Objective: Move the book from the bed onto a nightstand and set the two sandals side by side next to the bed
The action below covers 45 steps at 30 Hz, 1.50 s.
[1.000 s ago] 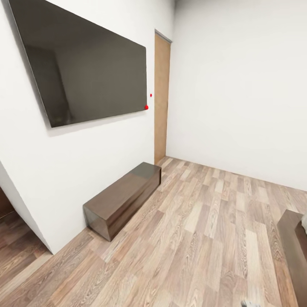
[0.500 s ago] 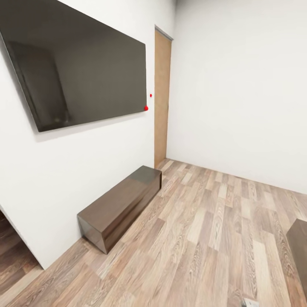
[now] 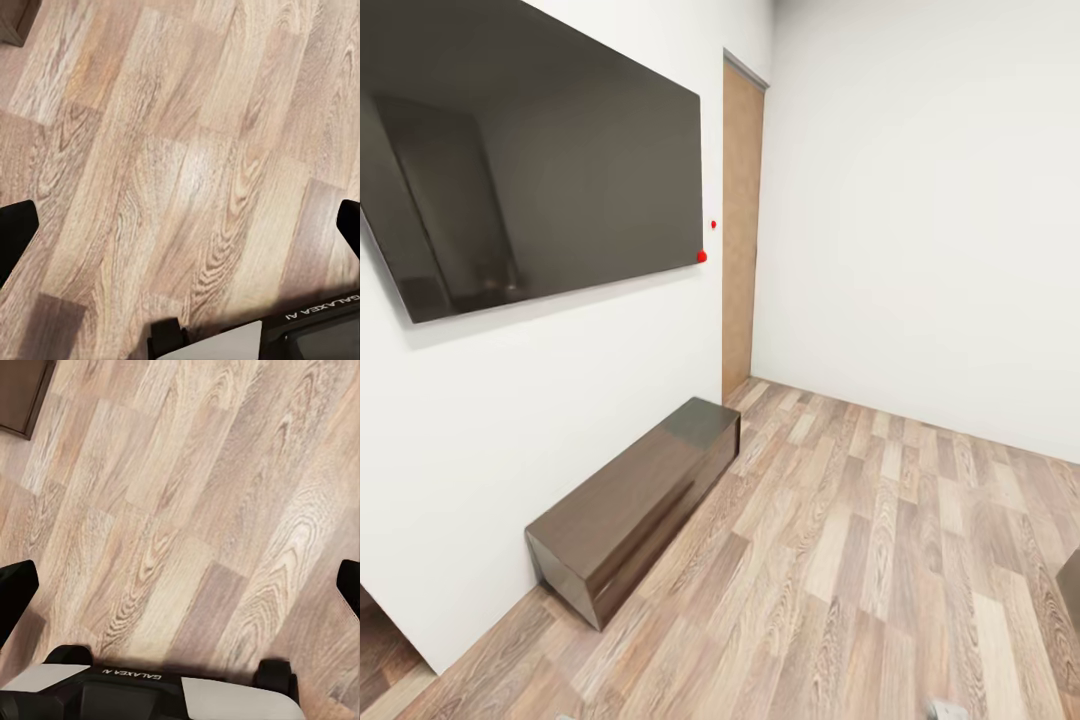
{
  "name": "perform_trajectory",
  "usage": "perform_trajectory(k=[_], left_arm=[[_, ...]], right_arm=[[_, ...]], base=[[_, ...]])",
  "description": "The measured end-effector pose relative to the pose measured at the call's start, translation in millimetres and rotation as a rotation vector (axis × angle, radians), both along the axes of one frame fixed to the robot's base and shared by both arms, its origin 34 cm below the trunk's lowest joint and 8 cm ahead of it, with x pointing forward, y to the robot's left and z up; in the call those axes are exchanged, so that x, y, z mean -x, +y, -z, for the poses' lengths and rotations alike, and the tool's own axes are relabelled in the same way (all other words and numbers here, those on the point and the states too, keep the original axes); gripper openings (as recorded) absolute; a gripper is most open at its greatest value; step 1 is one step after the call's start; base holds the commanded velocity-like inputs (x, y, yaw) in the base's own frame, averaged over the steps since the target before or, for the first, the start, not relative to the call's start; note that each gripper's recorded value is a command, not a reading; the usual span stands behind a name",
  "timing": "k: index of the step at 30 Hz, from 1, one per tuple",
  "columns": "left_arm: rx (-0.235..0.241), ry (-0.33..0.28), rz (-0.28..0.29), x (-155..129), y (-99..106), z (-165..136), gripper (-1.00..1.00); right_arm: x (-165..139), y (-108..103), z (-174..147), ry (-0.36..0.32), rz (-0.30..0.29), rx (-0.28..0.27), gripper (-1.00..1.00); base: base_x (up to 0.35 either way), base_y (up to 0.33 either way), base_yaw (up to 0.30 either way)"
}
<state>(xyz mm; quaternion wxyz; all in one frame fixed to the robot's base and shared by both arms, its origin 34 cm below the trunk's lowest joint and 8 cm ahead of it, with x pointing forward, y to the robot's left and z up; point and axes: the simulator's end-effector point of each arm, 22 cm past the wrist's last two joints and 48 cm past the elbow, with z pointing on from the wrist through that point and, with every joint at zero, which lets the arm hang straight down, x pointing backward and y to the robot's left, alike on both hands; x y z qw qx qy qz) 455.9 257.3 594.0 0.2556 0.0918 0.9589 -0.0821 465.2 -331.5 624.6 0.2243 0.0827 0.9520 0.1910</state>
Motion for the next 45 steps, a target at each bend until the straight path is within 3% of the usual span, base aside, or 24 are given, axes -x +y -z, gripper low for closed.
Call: perform_trajectory(k=[45], left_arm=[[0.000,0.000,-0.001,0.0,0.1,0.0,1.00]], right_arm=[[0.0,-0.3,0.0,0.000,0.000,0.000,1.00]], base=[[0.334,0.000,0.000]])
